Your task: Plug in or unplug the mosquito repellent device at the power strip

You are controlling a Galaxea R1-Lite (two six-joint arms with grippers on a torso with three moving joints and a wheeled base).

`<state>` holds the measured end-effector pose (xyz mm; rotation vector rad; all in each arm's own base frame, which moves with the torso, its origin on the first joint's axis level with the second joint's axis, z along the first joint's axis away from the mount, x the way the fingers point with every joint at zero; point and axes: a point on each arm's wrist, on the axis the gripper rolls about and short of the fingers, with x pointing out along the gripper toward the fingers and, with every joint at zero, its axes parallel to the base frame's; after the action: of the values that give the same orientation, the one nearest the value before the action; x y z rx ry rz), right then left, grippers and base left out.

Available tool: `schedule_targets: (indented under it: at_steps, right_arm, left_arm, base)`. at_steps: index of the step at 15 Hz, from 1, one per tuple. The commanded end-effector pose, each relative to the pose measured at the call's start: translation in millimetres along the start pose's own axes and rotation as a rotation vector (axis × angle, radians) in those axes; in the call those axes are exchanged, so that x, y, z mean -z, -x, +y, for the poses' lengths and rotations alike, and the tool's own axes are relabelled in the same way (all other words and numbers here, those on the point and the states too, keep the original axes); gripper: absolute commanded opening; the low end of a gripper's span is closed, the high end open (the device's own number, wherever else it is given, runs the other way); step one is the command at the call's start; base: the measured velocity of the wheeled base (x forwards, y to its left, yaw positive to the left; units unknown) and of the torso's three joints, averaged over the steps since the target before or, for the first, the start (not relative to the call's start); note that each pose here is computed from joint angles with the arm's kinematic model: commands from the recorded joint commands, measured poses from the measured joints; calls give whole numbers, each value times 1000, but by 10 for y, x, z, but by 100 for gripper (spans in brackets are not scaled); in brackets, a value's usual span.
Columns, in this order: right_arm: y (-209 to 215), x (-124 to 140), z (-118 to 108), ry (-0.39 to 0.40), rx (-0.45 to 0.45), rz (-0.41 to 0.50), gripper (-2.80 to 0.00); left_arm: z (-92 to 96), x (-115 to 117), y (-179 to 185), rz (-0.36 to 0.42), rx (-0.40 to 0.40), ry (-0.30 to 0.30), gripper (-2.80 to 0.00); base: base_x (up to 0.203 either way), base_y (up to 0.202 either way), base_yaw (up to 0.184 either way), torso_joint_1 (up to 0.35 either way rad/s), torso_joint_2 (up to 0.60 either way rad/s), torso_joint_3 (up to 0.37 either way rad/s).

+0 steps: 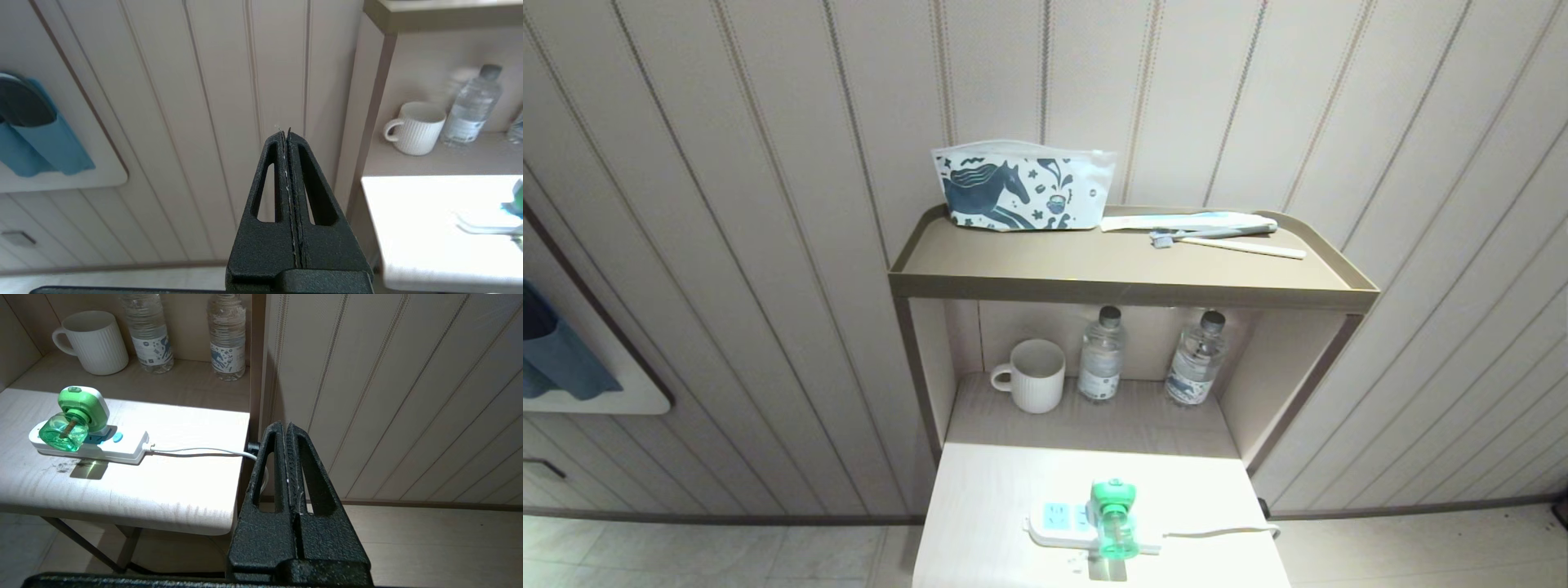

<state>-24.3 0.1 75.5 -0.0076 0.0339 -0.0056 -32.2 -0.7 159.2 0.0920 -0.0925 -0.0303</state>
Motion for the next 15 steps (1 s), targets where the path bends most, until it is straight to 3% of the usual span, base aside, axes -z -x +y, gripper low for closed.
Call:
schedule_targets:
  at_steps: [1, 5, 8, 11, 15]
  right_arm:
    - [0, -4, 0, 3, 0, 3, -280]
    - [0, -5, 0, 3, 0, 1, -280]
    - [0, -5, 0, 3, 0, 1, -280]
    - [-1, -4, 0, 2, 0, 0, -280]
    - [-2, -1, 0, 2, -1, 0, -280]
  left_arm:
    - [34, -244, -380, 161, 17, 27, -280]
    - [52, -377, -964, 376, 57, 125, -280]
    - [-74, -455, -1078, 449, 226, 223, -280]
    - [-212, -517, -1105, 573, 347, 324, -280]
    - [-453, -449, -1196, 722, 434, 339, -280]
  base:
    - [0, 0, 0, 0, 0, 0]
    - [0, 0, 0, 0, 0, 0]
    - [0, 0, 0, 0, 0, 0]
    - [0, 0, 0, 0, 0, 0]
    - [0, 0, 0, 0, 0, 0]
